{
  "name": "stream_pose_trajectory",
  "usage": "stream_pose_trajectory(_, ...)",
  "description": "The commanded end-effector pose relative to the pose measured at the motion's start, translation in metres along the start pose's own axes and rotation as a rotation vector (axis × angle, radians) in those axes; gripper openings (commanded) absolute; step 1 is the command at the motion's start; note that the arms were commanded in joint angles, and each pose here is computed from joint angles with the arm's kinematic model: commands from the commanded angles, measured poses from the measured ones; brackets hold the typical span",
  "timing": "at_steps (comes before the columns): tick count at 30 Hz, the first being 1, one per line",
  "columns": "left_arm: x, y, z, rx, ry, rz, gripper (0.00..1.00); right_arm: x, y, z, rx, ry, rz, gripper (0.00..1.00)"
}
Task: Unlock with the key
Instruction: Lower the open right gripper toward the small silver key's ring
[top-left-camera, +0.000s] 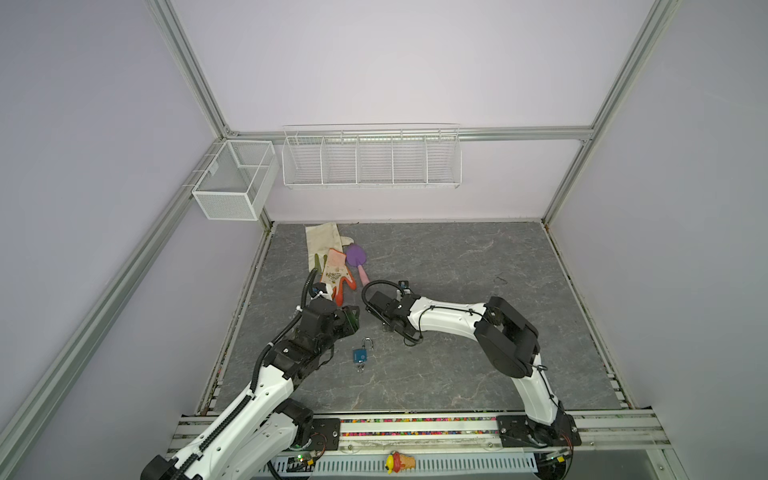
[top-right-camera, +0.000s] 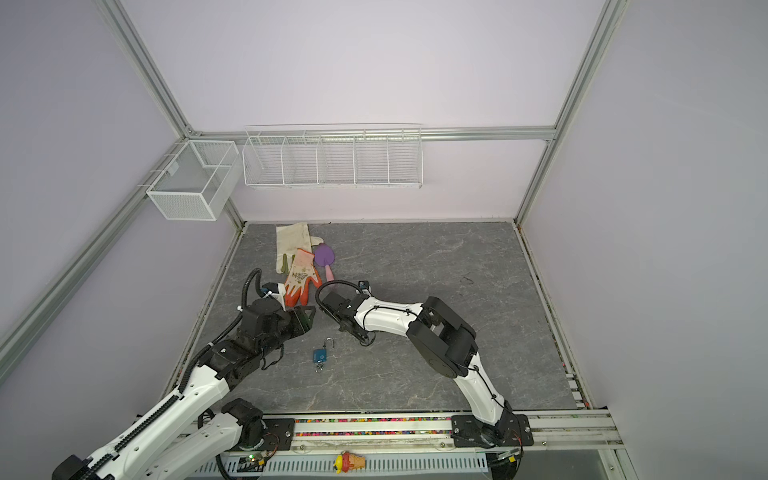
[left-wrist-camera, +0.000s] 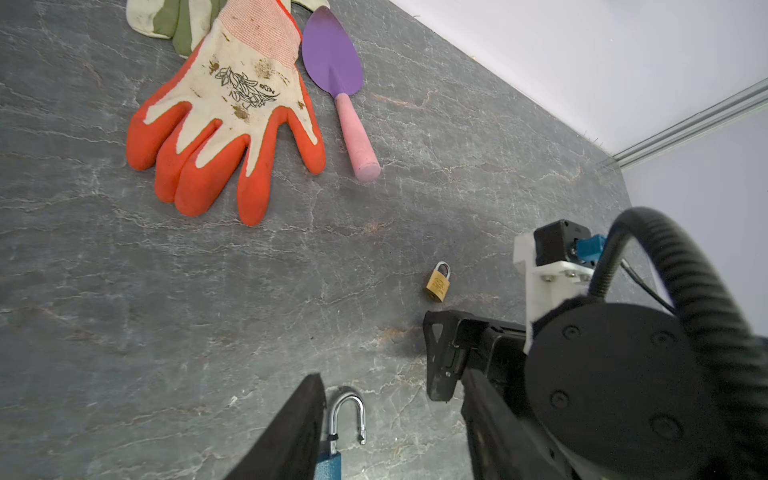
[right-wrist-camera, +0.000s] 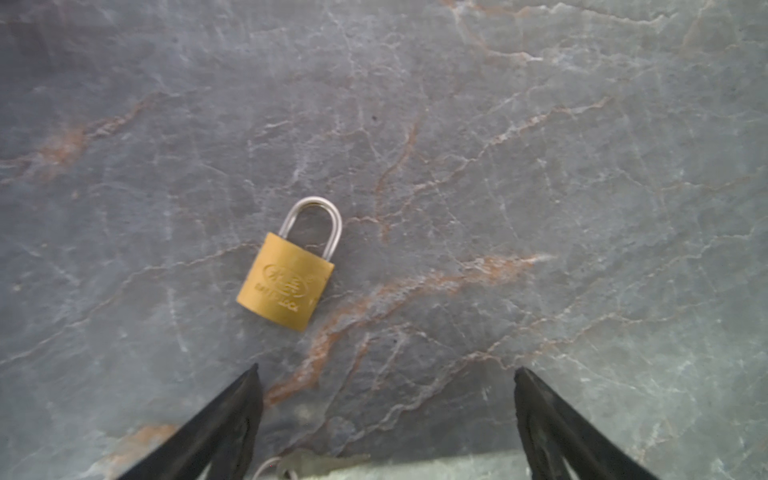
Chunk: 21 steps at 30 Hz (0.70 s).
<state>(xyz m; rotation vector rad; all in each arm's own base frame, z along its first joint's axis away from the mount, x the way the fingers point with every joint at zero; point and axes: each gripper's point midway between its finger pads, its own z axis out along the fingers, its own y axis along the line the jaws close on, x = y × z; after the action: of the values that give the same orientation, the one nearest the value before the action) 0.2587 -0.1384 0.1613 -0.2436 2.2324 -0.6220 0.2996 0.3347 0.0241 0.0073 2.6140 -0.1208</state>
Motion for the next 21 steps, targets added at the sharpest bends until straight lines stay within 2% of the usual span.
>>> stream_pose_trajectory(1, -0.011, -0.013, -0.006, 0.044, -0.02, -0.003, 0.54, 0.02, -0.026, 0.0, 0.064, 0.048, -0.021, 0.95)
stream_pose_trajectory(13, -0.005, -0.015, -0.008, 0.057, 0.005, -0.028, 0.54, 0.049, -0.045, -0.019, -0.012, 0.088, -0.095, 0.95)
stream_pose_trajectory(16, -0.005, -0.014, -0.009, 0.055, 0.002, -0.03, 0.54, 0.034, -0.043, -0.026, -0.009, 0.058, -0.094, 0.95)
stream_pose_trajectory(21, -0.01, -0.015, -0.015, 0.051, -0.011, -0.03, 0.54, 0.017, -0.039, -0.017, -0.032, 0.054, -0.066, 0.96)
